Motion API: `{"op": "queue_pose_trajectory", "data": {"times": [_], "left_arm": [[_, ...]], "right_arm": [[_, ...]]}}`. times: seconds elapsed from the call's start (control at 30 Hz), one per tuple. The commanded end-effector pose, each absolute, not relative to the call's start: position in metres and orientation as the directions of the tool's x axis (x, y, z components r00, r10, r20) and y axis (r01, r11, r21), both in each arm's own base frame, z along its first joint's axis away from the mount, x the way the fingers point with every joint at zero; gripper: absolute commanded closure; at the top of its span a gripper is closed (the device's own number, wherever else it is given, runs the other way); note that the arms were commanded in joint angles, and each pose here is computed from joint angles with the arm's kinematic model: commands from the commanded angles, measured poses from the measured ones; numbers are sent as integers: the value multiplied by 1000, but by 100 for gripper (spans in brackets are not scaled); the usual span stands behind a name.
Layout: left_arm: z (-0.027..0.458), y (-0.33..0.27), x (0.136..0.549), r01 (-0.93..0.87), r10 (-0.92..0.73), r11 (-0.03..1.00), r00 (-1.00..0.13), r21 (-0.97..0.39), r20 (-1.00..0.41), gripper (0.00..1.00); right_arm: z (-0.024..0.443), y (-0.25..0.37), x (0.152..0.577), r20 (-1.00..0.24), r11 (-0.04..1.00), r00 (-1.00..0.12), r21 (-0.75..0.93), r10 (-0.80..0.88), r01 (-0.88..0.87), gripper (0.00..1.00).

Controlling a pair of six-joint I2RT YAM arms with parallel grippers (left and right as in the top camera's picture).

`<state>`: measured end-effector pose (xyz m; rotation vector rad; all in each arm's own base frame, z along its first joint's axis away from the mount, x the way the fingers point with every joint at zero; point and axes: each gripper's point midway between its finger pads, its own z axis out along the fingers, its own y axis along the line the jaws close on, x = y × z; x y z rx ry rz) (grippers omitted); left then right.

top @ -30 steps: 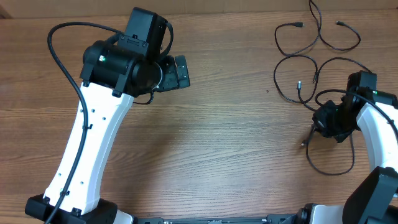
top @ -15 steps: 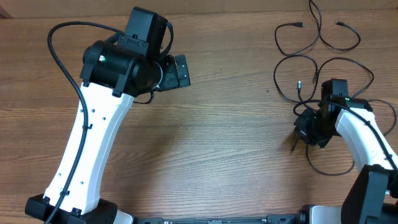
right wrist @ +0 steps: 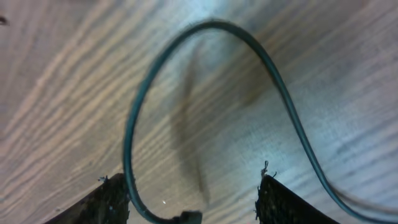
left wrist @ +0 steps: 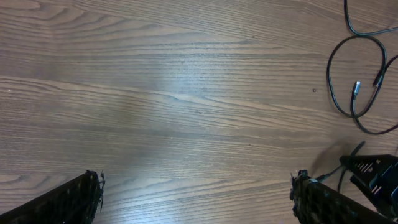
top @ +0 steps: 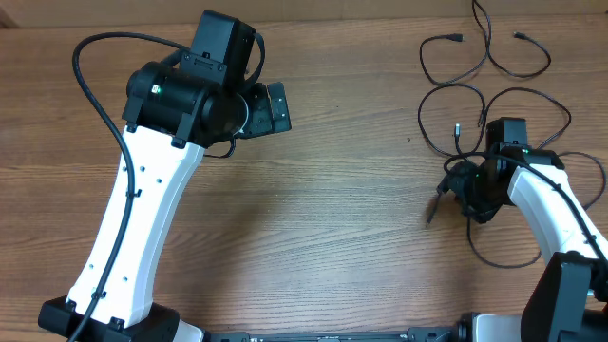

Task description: Untangle cables

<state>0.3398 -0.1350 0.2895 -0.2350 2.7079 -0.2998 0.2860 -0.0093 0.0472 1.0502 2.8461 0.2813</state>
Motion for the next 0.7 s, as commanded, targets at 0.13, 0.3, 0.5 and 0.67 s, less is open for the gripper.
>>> {"op": "queue_pose_trajectory", "data": {"times": [0.13,0.3,0.5,0.67], "left_arm": [[288,-132,343,-135,-216,964,-901,-229,-377,0],[288,-132,343,-135,-216,964,-901,-229,-377,0],[287,-132,343,-135,-216,964,-901,-229,-376,0],[287,-132,343,-135,-216,964,-901,-229,-376,1]], "right_arm": [[56,3,313,-87,765,-787,323,610,557,32],[58,5,319,-99,762,-788,352,608,543,32],[48,13,321,-74,759,-793,353,605,547,50],[36,16,315,-23,721,-752,301,659,623,70]]}}
